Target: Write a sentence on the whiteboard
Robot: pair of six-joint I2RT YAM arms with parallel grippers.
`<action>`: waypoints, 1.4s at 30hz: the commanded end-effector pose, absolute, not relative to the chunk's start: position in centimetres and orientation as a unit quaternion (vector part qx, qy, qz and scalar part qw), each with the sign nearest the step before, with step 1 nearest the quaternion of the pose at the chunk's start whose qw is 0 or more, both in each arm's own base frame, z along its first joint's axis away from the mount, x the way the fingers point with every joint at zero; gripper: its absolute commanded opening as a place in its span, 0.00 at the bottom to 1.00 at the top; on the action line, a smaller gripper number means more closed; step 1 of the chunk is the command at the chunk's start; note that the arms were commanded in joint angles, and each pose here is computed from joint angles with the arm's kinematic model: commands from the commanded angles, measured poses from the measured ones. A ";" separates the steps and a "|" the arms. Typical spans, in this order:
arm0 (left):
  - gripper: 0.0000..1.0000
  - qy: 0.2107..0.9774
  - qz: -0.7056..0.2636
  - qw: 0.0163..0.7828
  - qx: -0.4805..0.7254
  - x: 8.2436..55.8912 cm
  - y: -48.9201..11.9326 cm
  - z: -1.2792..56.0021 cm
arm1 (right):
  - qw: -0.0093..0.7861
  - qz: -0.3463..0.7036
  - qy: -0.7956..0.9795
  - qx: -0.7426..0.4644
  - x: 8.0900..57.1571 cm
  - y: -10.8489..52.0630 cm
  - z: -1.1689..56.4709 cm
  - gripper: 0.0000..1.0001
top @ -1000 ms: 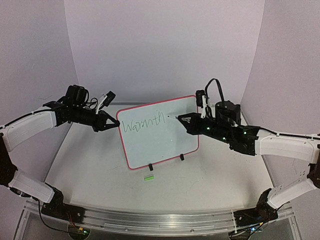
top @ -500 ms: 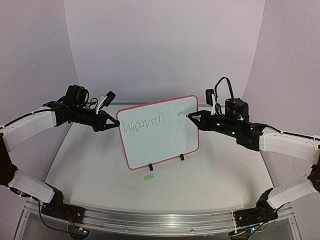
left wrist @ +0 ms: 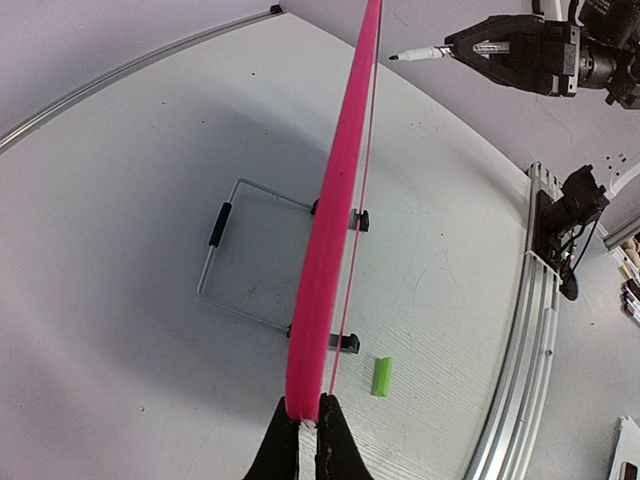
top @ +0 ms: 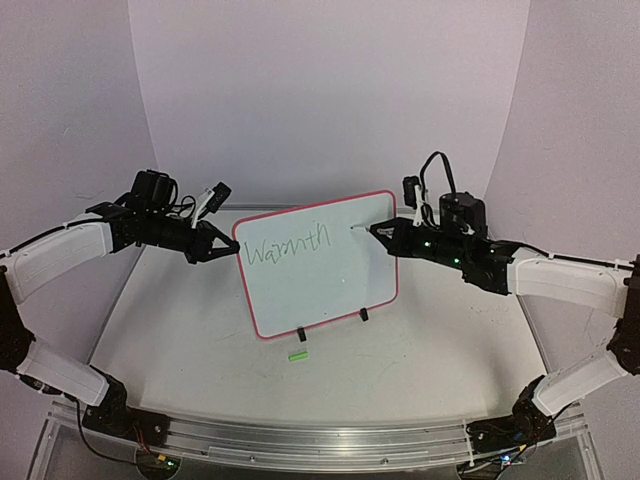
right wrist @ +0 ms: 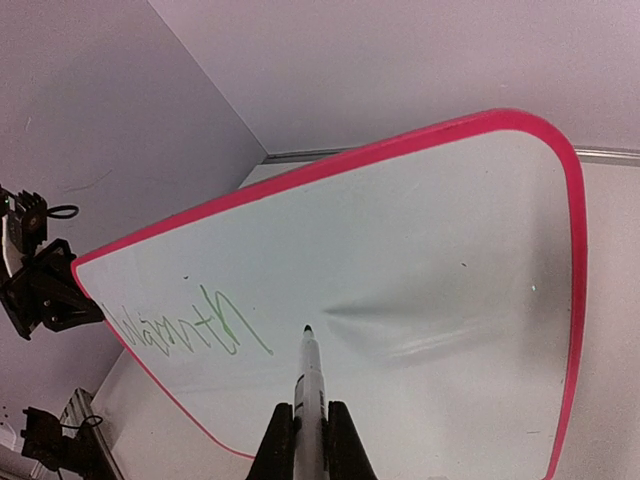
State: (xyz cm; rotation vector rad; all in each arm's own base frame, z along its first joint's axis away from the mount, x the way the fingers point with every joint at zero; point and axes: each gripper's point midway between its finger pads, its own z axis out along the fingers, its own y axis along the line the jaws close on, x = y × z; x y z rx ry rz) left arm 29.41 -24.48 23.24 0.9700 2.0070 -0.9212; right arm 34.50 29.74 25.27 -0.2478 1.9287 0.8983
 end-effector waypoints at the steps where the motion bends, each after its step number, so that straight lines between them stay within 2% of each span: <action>1: 0.00 0.795 -0.341 0.323 0.384 29.0 -24.7 21.2 | 0.510 0.368 0.772 -0.091 36.2 29.9 27.5 0.00; 22: 0.00 0.796 -0.342 0.319 0.385 29.1 -24.8 21.0 | 0.476 0.355 0.803 -0.061 35.6 28.7 22.8 0.00; 34: 0.00 0.795 -0.342 0.321 0.385 29.0 -24.8 21.1 | 0.502 0.391 0.766 -0.093 33.9 28.9 26.9 0.00; 42: 0.00 0.795 -0.342 0.320 0.385 29.0 -24.8 21.0 | 0.514 0.393 0.755 -0.105 34.8 29.8 28.5 0.00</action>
